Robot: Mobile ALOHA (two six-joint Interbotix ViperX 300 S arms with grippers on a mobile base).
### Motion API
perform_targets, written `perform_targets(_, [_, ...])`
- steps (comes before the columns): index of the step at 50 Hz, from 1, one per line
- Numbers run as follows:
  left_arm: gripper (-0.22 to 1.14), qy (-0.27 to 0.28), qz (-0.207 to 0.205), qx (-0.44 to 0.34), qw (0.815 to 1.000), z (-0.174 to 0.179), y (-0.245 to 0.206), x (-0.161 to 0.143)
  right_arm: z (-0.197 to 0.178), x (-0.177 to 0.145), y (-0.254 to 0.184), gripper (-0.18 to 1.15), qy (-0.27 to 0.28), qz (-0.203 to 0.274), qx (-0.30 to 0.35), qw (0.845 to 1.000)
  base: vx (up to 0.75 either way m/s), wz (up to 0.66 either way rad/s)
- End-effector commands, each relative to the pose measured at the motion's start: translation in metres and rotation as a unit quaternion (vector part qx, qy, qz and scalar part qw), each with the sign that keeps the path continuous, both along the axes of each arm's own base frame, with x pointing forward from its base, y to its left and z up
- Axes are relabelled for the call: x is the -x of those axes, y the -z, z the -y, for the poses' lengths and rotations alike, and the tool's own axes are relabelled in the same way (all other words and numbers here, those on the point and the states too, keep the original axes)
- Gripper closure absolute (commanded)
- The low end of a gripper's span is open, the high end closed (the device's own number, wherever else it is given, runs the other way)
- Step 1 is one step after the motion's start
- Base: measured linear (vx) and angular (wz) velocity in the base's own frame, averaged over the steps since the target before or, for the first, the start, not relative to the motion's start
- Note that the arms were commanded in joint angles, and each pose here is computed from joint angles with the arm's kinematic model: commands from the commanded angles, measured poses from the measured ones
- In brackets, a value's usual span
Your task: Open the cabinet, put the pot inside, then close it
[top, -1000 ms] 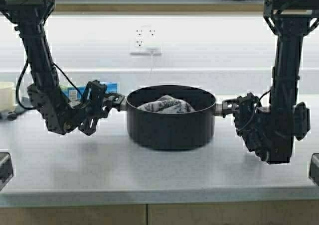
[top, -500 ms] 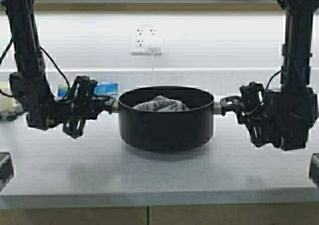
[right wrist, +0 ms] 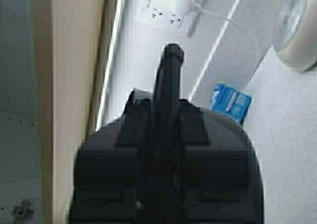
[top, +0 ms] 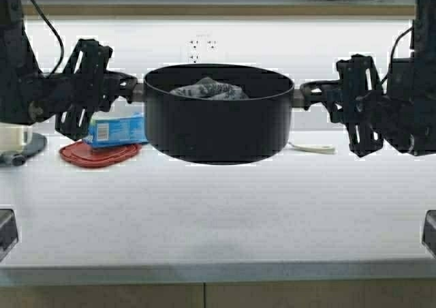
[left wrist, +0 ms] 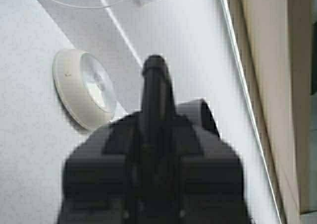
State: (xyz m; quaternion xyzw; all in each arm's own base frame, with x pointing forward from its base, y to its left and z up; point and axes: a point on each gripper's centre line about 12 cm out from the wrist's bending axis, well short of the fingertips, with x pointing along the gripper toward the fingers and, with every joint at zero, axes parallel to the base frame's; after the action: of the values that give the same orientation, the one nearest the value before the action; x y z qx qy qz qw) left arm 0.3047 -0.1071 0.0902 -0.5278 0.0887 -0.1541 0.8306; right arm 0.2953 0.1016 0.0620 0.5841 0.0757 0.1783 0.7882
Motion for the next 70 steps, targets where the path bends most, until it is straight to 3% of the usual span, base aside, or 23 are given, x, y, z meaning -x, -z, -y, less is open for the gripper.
perform_targets(1, [0.90,0.029,0.046,-0.013,0.998,0.017,-0.031,0.026,-0.022,0.020,-0.033,0.89,-0.042,0.042,0.000,0.998,-0.01,0.01])
perform_targets(11, [0.90,0.004,0.060,0.006,0.998,0.015,-0.054,0.055,-0.033,0.042,-0.062,0.89,-0.049,0.060,-0.008,0.997,-0.01,0.01])
perform_targets(17, [0.89,0.022,0.084,0.024,0.996,0.022,-0.074,0.065,-0.039,0.047,-0.082,0.89,-0.062,0.064,-0.010,0.996,-0.01,0.01])
perform_targets(24, [0.88,0.025,0.099,0.034,0.994,0.027,-0.098,0.065,-0.047,0.045,-0.112,0.89,-0.071,0.055,-0.006,0.996,-0.01,0.02])
perform_targets(37, [0.88,0.028,0.121,0.039,0.991,0.033,-0.168,0.060,-0.053,0.038,-0.193,0.89,-0.073,0.085,0.015,0.994,0.00,0.00])
perform_targets(47, [0.88,0.013,0.122,0.008,0.992,0.029,-0.221,0.062,-0.056,0.032,-0.244,0.89,-0.071,0.081,0.037,0.993,0.01,0.01])
perform_targets(58, [0.88,-0.013,0.105,-0.011,0.994,0.034,-0.242,0.035,-0.072,0.002,-0.266,0.89,-0.069,0.076,0.040,0.994,0.01,0.02])
perform_targets(70, [0.88,-0.055,0.109,-0.018,0.992,0.030,-0.258,-0.021,-0.081,-0.046,-0.291,0.89,-0.049,0.087,0.046,0.994,0.01,0.01])
